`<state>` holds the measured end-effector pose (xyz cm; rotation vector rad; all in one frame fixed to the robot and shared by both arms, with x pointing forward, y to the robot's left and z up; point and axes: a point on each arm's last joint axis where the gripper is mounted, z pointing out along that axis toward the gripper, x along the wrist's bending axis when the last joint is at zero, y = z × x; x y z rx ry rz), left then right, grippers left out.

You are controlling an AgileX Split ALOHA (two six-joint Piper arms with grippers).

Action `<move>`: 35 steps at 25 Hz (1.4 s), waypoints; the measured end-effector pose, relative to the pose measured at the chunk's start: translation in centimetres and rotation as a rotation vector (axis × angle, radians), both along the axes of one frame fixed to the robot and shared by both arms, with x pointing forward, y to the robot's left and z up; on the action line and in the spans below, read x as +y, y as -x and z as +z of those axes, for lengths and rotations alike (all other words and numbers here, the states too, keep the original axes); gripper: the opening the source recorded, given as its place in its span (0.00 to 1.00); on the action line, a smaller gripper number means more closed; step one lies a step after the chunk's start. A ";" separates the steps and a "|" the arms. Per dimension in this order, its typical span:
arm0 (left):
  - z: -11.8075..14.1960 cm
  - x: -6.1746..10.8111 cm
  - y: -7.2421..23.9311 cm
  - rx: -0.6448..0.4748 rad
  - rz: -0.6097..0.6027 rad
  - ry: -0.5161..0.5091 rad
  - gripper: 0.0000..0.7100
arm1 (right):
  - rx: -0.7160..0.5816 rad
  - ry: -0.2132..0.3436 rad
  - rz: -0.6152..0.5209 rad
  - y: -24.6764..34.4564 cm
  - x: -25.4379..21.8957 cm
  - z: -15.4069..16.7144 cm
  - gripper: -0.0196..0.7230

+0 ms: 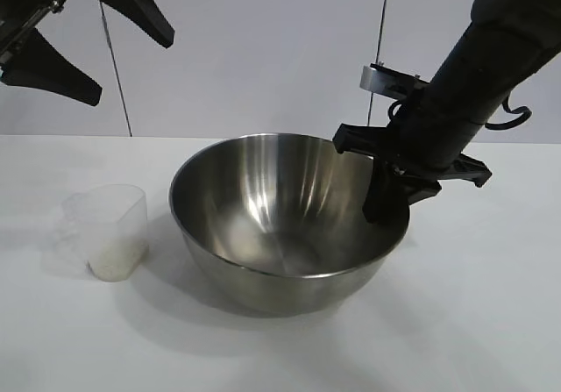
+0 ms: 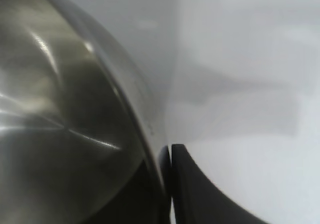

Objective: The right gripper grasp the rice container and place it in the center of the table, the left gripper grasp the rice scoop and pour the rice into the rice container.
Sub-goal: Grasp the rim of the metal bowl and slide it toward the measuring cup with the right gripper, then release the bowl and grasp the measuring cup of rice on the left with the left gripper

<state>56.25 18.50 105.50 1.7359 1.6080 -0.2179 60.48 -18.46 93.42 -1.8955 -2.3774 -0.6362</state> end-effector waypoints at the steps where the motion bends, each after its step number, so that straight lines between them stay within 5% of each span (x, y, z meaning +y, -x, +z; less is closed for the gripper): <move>1: 0.0 0.0 0.0 0.000 0.000 0.000 0.91 | -0.002 0.008 0.002 0.0 -0.1 0.0 0.04; 7: 0.0 0.0 0.0 0.000 0.000 0.000 0.91 | -0.004 0.021 0.006 -0.1 -0.1 0.0 0.12; 9: 0.0 0.0 0.0 0.000 0.000 0.000 0.91 | -0.004 0.015 -0.002 -0.1 -0.1 0.1 0.29; 12: 0.0 0.0 0.0 0.000 0.000 0.000 0.91 | -0.002 0.011 -0.011 -0.1 -0.1 0.2 0.67; 15: 0.0 0.0 0.0 -0.001 0.001 0.000 0.91 | 0.018 0.001 -0.011 -0.3 0.1 0.8 0.83; 25: 0.0 0.0 0.0 -0.002 0.002 0.000 0.91 | -0.046 0.046 -0.002 -2.0 0.0 9.2 0.87; 35: 0.0 0.0 0.0 -0.018 -0.025 -0.011 0.91 | -0.034 -0.045 -0.106 -1.6 -5.5 13.6 0.87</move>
